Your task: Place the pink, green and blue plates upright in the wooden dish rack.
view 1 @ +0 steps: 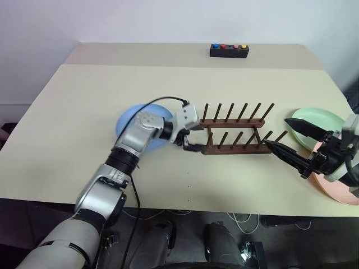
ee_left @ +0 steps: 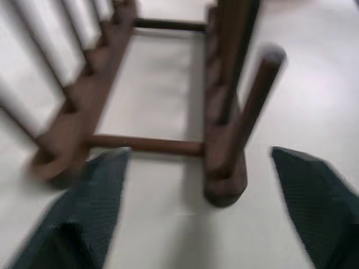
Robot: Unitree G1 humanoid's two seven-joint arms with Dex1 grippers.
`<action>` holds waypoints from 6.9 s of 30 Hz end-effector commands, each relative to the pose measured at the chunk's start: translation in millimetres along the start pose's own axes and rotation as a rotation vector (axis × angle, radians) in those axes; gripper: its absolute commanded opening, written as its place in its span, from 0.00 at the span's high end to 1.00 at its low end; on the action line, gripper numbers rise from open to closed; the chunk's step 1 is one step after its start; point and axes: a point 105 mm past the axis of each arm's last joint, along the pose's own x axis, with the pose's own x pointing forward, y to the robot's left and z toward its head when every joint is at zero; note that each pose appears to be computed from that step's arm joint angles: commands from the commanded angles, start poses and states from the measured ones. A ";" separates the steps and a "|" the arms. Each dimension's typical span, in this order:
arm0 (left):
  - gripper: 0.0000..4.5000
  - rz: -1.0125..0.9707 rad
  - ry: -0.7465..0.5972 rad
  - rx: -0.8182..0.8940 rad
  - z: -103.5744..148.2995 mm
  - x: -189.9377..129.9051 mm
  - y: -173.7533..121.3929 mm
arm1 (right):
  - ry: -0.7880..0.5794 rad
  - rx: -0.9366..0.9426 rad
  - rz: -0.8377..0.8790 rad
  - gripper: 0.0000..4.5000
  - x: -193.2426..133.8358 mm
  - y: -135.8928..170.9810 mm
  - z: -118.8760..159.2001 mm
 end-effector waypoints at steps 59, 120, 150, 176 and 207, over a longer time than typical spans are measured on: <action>1.00 0.422 0.152 0.204 -18.2 66.6 36.6 | 0.449 -0.797 -0.062 1.00 95.9 -109.2 -109.3; 0.00 -0.188 -0.302 0.071 39.6 -71.0 -48.8 | 0.688 -0.153 -0.483 0.99 -90.2 -75.0 -96.0; 0.00 -0.050 -0.508 -0.046 71.1 -107.2 -26.5 | -0.521 0.384 0.091 0.99 40.8 -99.0 97.8; 0.00 -0.028 -0.467 -0.054 65.4 -106.8 -34.7 | -0.335 0.521 0.041 0.99 52.7 -121.6 43.5; 0.00 -0.087 -0.436 -0.028 57.7 -95.5 -48.7 | 0.431 -0.252 -0.224 0.01 -16.4 -116.7 -23.0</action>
